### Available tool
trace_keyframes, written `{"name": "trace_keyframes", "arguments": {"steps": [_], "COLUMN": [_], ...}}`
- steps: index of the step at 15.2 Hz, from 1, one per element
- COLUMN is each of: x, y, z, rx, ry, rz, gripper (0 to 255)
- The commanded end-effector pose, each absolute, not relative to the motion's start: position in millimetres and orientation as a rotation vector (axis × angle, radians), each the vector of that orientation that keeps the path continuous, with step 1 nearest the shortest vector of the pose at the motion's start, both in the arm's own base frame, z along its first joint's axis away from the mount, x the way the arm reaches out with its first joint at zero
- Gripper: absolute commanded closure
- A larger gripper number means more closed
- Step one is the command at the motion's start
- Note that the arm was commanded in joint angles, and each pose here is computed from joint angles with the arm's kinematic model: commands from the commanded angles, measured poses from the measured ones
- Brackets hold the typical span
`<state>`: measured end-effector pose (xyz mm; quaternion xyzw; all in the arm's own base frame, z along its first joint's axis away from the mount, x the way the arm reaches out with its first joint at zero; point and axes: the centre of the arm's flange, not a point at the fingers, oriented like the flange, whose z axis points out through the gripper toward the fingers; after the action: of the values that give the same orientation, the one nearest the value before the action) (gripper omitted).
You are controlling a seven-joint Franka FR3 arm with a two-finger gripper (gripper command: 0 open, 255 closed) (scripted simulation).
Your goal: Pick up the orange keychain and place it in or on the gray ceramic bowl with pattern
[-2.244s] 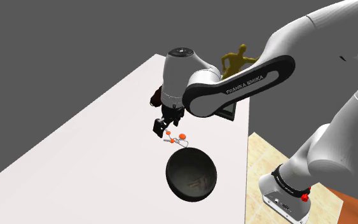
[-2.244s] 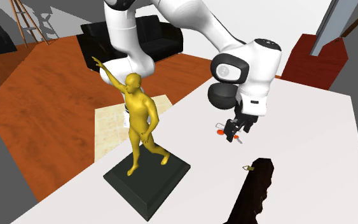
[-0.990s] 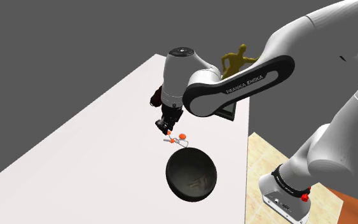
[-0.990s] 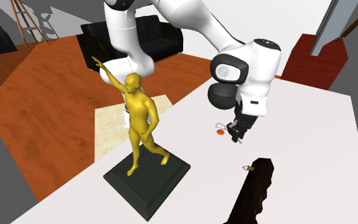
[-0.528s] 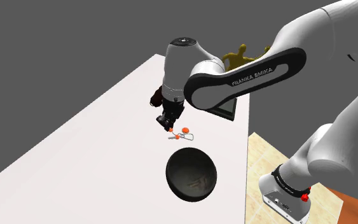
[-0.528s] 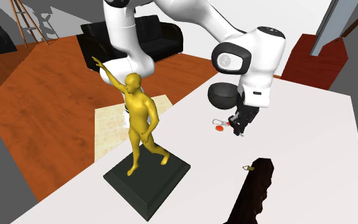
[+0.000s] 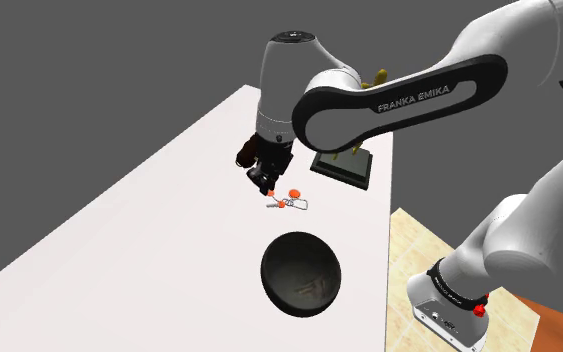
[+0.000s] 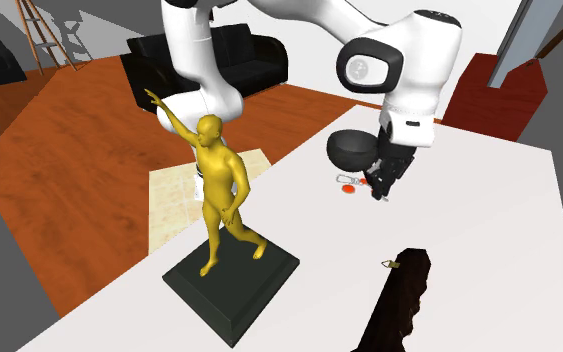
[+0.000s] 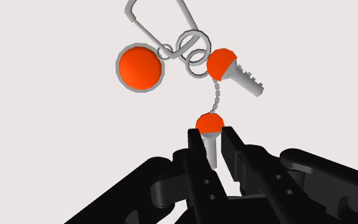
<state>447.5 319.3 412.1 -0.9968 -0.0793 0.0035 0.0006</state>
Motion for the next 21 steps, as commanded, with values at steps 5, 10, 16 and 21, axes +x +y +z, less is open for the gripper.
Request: {"name": "trace_keyframes", "arguments": {"steps": [5, 10, 16, 21], "x": [448, 448, 448, 400], "y": [319, 319, 319, 342], "z": [443, 470, 501, 508], "rx": [-3.131, -3.131, -3.131, -3.131], "ry": [-0.249, -0.249, -0.249, -0.249], "rz": [0.012, 0.012, 0.012, 0.012], "gripper": [255, 255, 255, 255]}}
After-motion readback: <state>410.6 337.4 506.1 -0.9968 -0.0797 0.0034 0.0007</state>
